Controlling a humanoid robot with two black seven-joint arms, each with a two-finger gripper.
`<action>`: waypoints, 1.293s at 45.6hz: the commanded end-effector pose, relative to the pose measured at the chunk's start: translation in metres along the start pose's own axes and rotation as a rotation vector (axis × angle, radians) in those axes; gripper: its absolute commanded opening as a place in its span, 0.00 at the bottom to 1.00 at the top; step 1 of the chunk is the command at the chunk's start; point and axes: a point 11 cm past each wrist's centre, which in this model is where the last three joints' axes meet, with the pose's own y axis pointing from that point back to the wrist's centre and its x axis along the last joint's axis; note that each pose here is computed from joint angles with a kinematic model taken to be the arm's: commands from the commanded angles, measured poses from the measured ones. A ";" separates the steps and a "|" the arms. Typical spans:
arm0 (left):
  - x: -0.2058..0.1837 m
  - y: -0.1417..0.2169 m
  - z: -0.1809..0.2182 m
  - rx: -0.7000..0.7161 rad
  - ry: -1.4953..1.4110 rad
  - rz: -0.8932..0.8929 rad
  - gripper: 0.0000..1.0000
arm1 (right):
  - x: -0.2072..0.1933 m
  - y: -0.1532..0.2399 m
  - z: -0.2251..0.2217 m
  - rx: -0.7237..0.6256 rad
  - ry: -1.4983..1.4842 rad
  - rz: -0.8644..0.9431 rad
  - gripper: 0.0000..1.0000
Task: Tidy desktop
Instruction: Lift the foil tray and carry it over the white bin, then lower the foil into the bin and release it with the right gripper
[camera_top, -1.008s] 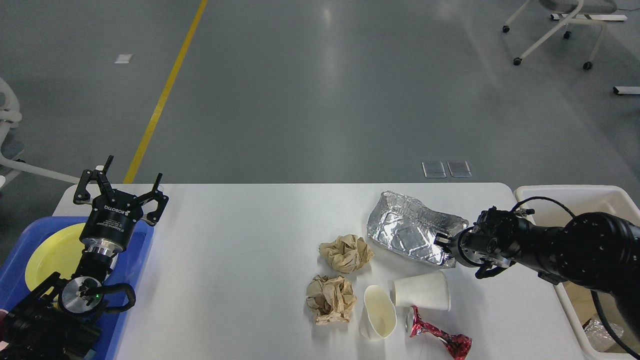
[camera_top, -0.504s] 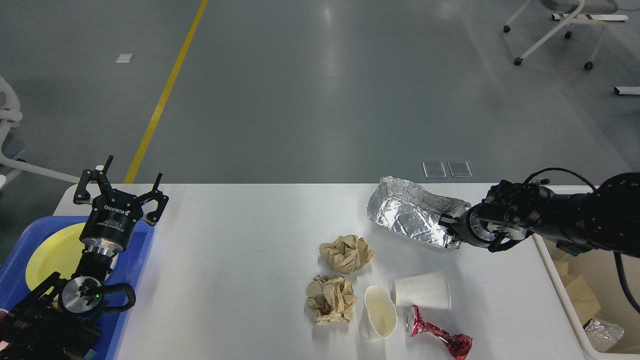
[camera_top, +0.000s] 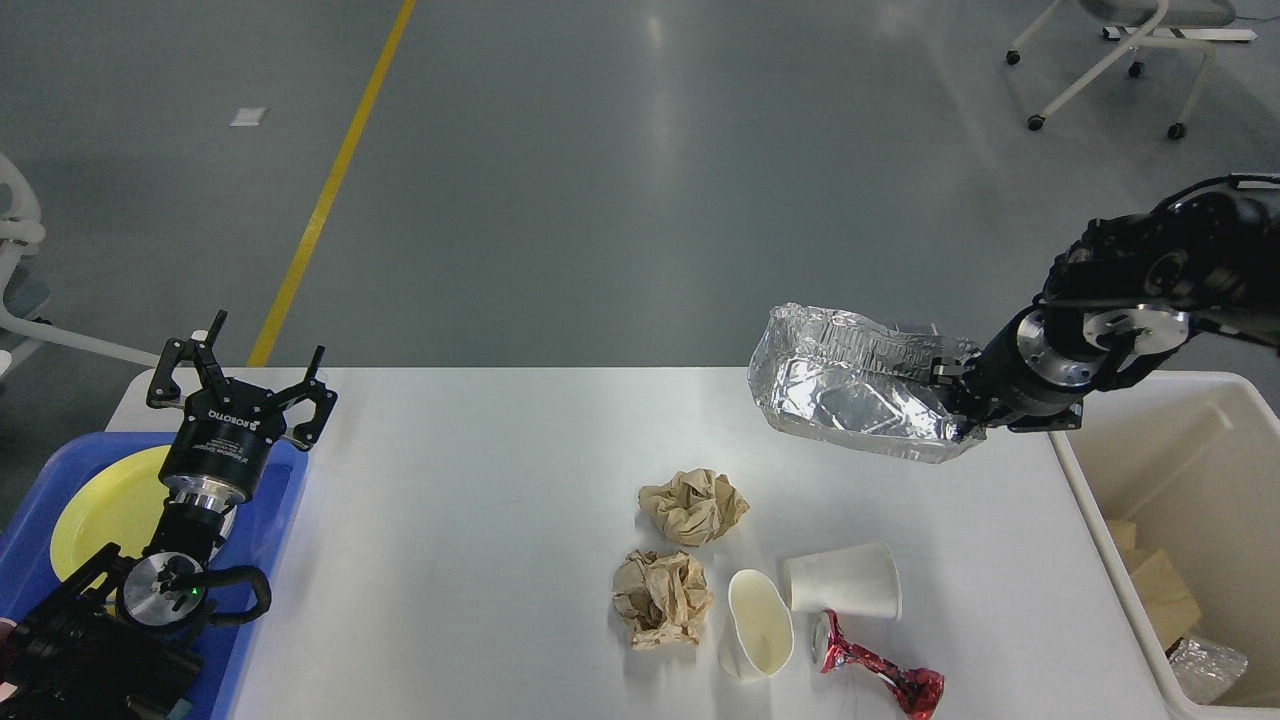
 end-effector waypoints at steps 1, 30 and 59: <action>0.000 0.000 0.000 -0.001 0.001 0.000 0.96 | -0.012 0.046 0.006 0.022 0.031 -0.080 0.00; 0.000 0.000 0.000 0.001 -0.001 0.000 0.96 | -0.014 0.065 0.100 -0.036 -0.175 0.047 0.00; 0.000 0.000 0.000 0.001 -0.001 0.001 0.96 | -0.047 -0.100 0.307 -0.323 -0.654 0.322 0.00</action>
